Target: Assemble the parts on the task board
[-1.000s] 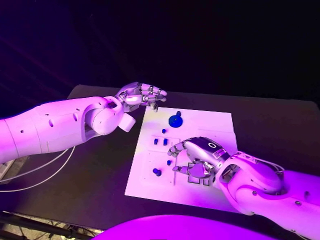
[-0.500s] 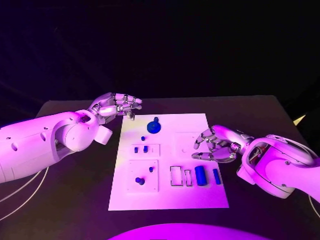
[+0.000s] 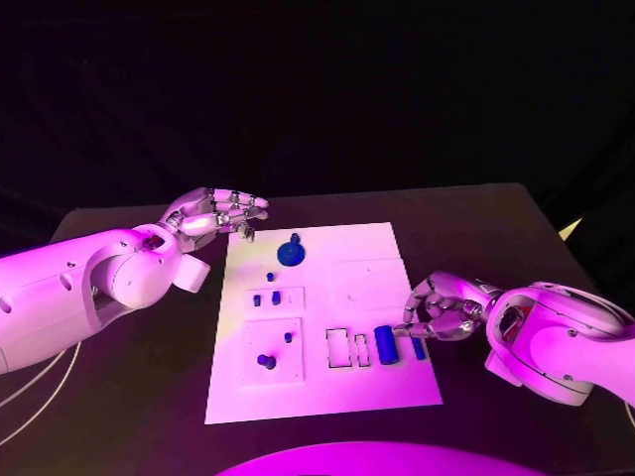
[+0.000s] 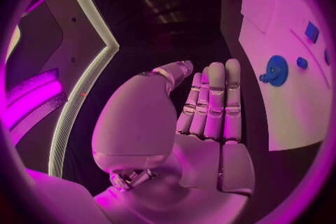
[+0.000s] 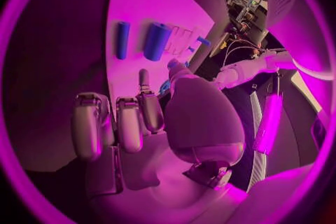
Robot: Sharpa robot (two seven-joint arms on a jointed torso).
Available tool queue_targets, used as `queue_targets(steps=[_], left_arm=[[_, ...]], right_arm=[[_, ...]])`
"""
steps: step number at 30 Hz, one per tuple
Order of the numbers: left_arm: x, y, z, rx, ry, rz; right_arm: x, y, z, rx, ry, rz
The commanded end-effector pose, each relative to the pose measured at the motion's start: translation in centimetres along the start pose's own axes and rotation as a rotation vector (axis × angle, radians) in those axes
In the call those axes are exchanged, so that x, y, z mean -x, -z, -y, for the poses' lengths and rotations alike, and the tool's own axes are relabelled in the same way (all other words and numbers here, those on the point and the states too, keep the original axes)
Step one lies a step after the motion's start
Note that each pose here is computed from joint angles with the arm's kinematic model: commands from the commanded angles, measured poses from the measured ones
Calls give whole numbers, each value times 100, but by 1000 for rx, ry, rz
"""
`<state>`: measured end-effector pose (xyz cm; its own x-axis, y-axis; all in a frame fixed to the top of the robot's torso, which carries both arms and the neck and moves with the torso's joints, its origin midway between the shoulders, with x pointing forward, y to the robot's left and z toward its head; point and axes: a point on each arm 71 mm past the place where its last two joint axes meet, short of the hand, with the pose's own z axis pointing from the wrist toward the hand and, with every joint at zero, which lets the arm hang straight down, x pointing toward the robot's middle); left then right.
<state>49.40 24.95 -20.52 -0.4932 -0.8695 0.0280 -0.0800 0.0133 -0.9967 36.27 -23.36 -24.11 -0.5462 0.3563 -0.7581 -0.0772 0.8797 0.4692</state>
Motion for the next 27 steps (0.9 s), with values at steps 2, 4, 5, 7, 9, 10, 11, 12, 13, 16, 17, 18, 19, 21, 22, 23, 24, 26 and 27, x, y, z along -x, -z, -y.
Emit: queue_targets(steps=[2, 4, 5, 7, 9, 10, 11, 12, 13, 16, 17, 18, 19, 21, 22, 23, 24, 26, 27], left_arm=[[-9, 3, 12, -15, 6, -3], [-8, 5, 12, -15, 7, -3], [-8, 5, 12, -15, 8, -4], [-8, 5, 11, -14, 9, -6], [-7, 6, 9, -12, 10, -7], [-6, 6, 8, -12, 10, -7], [-5, 7, 7, -11, 10, -7], [-4, 7, 7, -10, 10, -7], [-2, 8, 6, -10, 10, -7], [1, 10, 5, -8, 11, -7], [2, 10, 5, -8, 12, -6], [4, 11, 4, -8, 12, -6], [4, 11, 4, -8, 13, -6], [4, 12, 4, -7, 14, -6], [4, 12, 4, -7, 14, -7], [4, 13, 4, -7, 15, -7], [5, 14, 4, -6, 15, -7], [7, 16, 3, -5, 15, -7], [8, 18, 2, -4, 15, -6]], right_arm=[[-78, -10, 22, -56, 57, -13], [-112, -22, 6, -54, 60, -13], [-128, -29, -8, -51, 61, -14], [-163, -43, -40, -45, 59, -18], [-196, -54, -71, -40, 56, -23], [-204, -57, -78, -39, 56, -25], [-219, -64, -89, -37, 55, -28], [-227, -70, -92, -37, 55, -30], [-235, -77, -93, -39, 56, -32], [-265, -99, -78, -54, 68, -56], [-277, -110, -71, -60, 74, -67], [-291, -122, -66, -65, 81, -77], [-307, -134, -61, -69, 89, -86], [-335, -148, -55, -75, 98, -98], [-357, -158, -52, -77, 106, -104], [-377, -169, -53, -79, 115, -109], [-396, -181, -54, -82, 124, -112], [-427, -204, -57, -91, 140, -118], [-447, -218, -59, -99, 148, -121]])
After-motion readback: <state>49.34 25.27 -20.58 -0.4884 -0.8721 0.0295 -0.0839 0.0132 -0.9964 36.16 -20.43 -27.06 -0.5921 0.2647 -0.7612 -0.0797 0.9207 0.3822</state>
